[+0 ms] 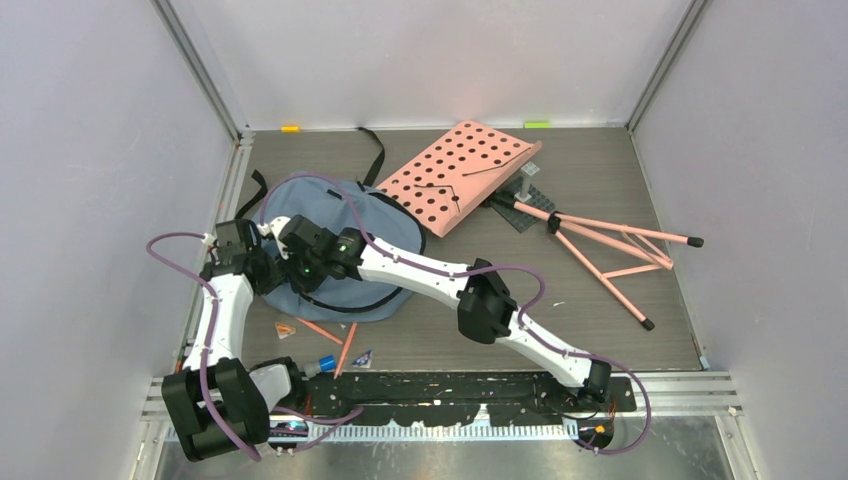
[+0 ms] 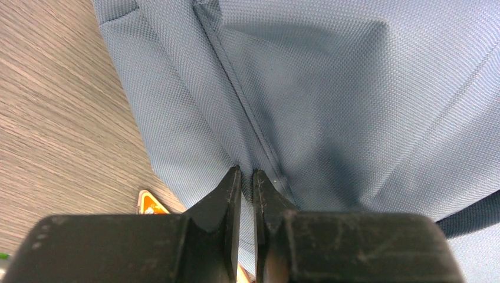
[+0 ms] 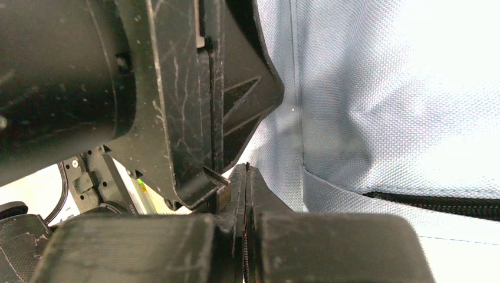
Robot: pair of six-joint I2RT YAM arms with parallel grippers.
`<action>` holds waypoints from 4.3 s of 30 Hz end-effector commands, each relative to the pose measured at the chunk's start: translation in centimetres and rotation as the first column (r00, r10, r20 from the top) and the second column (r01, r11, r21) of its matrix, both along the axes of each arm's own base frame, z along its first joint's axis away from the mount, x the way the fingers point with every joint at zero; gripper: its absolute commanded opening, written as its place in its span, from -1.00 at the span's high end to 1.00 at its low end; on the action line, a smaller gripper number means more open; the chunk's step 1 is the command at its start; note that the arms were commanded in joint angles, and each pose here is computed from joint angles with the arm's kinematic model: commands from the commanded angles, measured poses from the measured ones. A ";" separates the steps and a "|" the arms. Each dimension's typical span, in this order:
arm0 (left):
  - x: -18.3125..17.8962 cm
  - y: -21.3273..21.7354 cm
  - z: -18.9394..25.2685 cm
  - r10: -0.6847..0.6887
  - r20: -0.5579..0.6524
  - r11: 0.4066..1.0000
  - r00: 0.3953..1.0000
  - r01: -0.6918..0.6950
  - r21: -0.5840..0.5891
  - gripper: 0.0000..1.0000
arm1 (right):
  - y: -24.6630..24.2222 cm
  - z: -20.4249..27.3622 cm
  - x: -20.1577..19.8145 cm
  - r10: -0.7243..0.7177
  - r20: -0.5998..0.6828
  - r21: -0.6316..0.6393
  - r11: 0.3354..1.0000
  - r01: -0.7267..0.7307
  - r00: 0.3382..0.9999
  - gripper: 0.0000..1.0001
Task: Pack the student bag
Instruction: Zip the student bag at the center of the board.
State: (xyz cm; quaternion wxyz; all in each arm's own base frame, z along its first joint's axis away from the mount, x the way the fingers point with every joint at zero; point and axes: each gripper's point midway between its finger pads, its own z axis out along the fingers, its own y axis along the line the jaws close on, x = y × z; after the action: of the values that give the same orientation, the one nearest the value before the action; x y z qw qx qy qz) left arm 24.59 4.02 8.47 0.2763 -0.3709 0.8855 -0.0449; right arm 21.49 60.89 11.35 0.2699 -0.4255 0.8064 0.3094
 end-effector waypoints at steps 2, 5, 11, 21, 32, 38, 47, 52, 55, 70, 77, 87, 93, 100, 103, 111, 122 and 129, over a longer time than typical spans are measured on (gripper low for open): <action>0.1 -0.2 0.6 -0.043 0.008 0.999 0.999 0.043 0.007 1.00 | 1.4 5.6 0.7 -0.024 0.060 0.134 0.991 0.016 0.998 0.99; 0.5 0.2 1.0 -0.042 0.010 0.999 0.999 0.042 0.017 1.00 | 0.3 6.6 0.0 -0.002 0.061 0.126 0.992 -0.005 0.998 0.99; 1.7 0.7 1.5 -0.038 0.022 0.999 0.999 0.037 0.020 1.00 | -2.3 6.7 -1.5 0.061 0.052 0.060 0.996 -0.064 0.997 0.99; 4.0 1.6 2.2 -0.027 0.023 0.999 0.999 0.026 0.027 1.00 | -5.9 7.3 -2.4 0.048 0.058 0.016 0.999 -0.049 0.997 0.99; 5.4 2.2 2.7 -0.016 0.047 0.999 0.999 0.014 0.040 1.00 | -8.1 6.9 -2.8 0.056 0.072 -0.044 0.998 -0.053 0.996 0.99; 7.0 3.7 3.6 0.000 0.057 0.995 0.998 -0.005 0.101 1.00 | -10.0 7.0 -2.9 0.038 0.087 -0.072 0.997 -0.032 0.996 0.99; 10.8 6.2 4.2 0.021 0.081 0.989 0.997 -0.033 0.146 1.00 | -13.0 6.7 -1.7 -0.032 0.109 -0.111 0.993 0.045 0.994 0.99; 13.5 7.5 4.6 0.015 0.087 0.984 0.996 -0.030 0.176 1.00 | -14.4 6.4 -0.7 -0.080 0.088 -0.119 0.989 0.090 0.993 0.99; 15.1 8.2 4.7 0.006 0.098 0.981 0.995 -0.025 0.192 1.00 | -15.4 6.2 0.3 -0.128 0.092 -0.129 0.982 0.139 0.988 0.99; 17.5 7.4 5.9 -0.101 0.111 0.983 0.989 0.082 0.163 0.35 | -14.9 7.6 2.1 -0.169 0.039 -0.068 0.983 0.171 0.985 0.99; 12.1 4.4 6.5 -0.087 0.092 0.994 0.992 0.081 0.068 -0.47 | -14.1 8.1 1.8 -0.120 0.035 -0.049 0.991 0.122 0.992 0.99; 3.7 -1.9 4.0 -0.053 0.075 0.988 0.996 0.063 -0.143 -0.47 | -13.3 7.9 1.2 -0.073 0.010 -0.033 0.997 0.073 0.997 0.99; 1.6 -3.9 3.4 -0.030 0.095 0.977 0.995 0.050 -0.208 -0.41 | -13.1 7.7 1.2 -0.064 0.004 -0.031 0.997 0.064 0.998 0.99; 1.7 -3.8 2.5 -0.049 0.062 0.977 0.997 0.060 -0.203 0.62 | -13.4 7.8 1.3 -0.073 0.015 -0.040 0.996 0.074 0.997 0.99; 1.7 -2.7 2.8 -0.045 0.048 0.988 0.998 0.052 -0.145 1.00 | -14.3 8.0 1.6 -0.087 0.059 -0.063 0.994 0.091 0.994 0.99; 1.5 0.6 3.4 -0.034 0.029 0.999 0.999 0.034 0.006 1.00 | -17.5 9.1 2.5 -0.182 0.154 -0.079 0.978 0.195 0.971 0.99; 1.7 5.7 4.8 -0.018 -0.015 0.986 1.000 0.021 0.167 1.00 | -21.1 8.8 4.2 -0.309 0.210 -0.116 0.934 0.338 0.927 0.99; 2.2 7.5 5.0 -0.013 -0.046 0.975 0.999 0.023 0.221 1.00 | -24.0 8.5 7.4 -0.442 0.187 -0.111 0.878 0.466 0.877 0.99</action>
State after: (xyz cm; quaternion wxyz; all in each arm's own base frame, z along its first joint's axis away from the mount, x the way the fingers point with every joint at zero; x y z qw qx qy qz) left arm 25.30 5.71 11.23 0.2377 -0.3342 0.9104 -0.0550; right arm 25.68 41.81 16.76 0.3272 -0.3307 0.8659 0.1840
